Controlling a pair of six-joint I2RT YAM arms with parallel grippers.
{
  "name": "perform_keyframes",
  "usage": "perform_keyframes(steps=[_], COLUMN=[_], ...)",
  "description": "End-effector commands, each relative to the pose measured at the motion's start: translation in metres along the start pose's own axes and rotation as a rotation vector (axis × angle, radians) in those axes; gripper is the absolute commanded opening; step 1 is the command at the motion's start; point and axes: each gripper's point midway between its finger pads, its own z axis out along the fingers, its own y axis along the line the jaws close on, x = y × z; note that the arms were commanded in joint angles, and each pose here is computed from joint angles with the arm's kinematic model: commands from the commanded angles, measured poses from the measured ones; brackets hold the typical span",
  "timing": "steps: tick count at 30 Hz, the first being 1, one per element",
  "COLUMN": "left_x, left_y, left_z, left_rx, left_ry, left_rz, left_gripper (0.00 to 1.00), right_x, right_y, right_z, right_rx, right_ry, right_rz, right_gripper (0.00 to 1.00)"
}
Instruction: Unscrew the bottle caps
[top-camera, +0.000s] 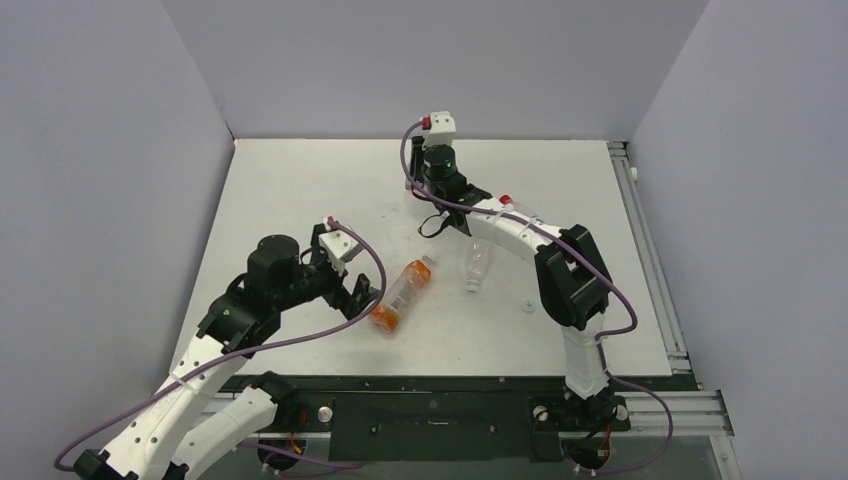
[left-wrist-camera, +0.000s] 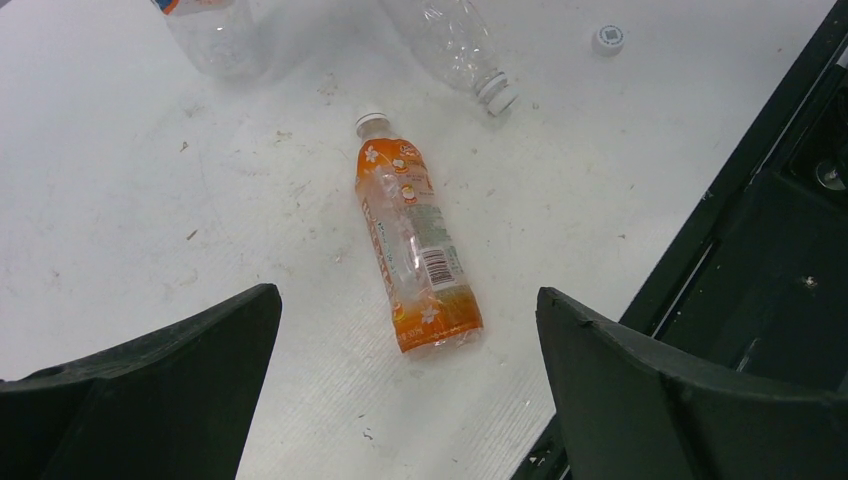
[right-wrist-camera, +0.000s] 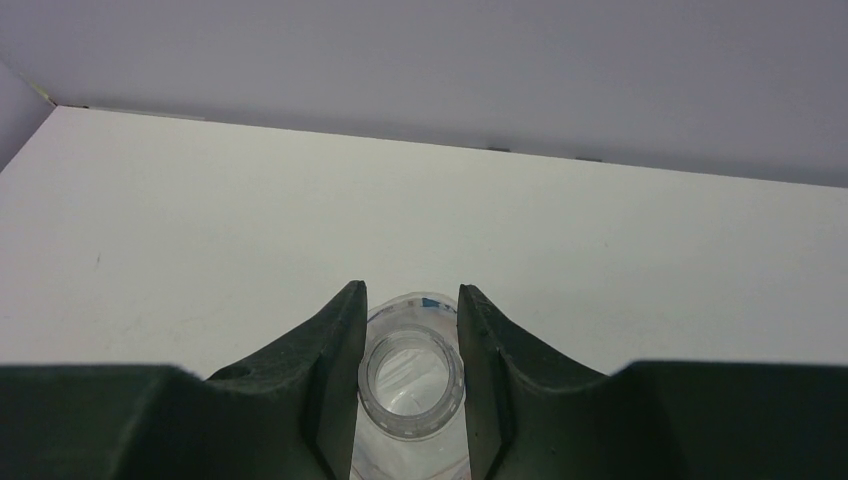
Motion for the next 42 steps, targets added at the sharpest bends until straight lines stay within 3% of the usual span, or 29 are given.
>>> perform_keyframes(steps=[1,7,9,14,18,23,29,34,42], left_x=[-0.009,-0.011,-0.011,-0.01,-0.009,-0.009,-0.005,0.008,0.025], left_y=[0.001,-0.001,-0.002,-0.002,-0.002,-0.001,-0.001,0.009,0.048], left_z=[0.0,0.001,0.001,0.002,0.006,0.01,0.018,0.039,0.105], left_rx=[0.004,0.019,0.021,0.026,0.031,0.034,0.046,0.022,-0.08], left_ry=[-0.032,-0.038,-0.038,-0.036,-0.033,-0.033,-0.025,-0.003,0.103], left_rz=[0.026,0.025,0.025,0.029,0.028,0.032,0.029,0.025,0.027], left_gripper=[0.97,0.97,0.96,0.97,0.97,0.97,0.96,0.97,0.97], right_x=[-0.008,0.008,0.01,0.012,0.004,-0.01,-0.033,-0.056,-0.108], right_y=[-0.001,0.001,0.001,0.001,0.0,0.0,0.001,0.001,-0.004], right_z=[0.009,0.016,0.017,0.016,0.012,0.006,-0.001,-0.012,-0.06], right_rx=[0.002,-0.005,-0.007,-0.012,-0.014,-0.019,-0.033,-0.041,-0.069], right_ry=[-0.037,0.033,0.044,0.056,0.044,0.022,-0.011,-0.041,-0.079], right_rz=[0.049,0.002,-0.005,-0.009,-0.008,-0.004,0.006,0.019,0.092], right_gripper=[0.0,0.0,0.05,0.4,0.5,0.56,0.76,0.8,0.82])
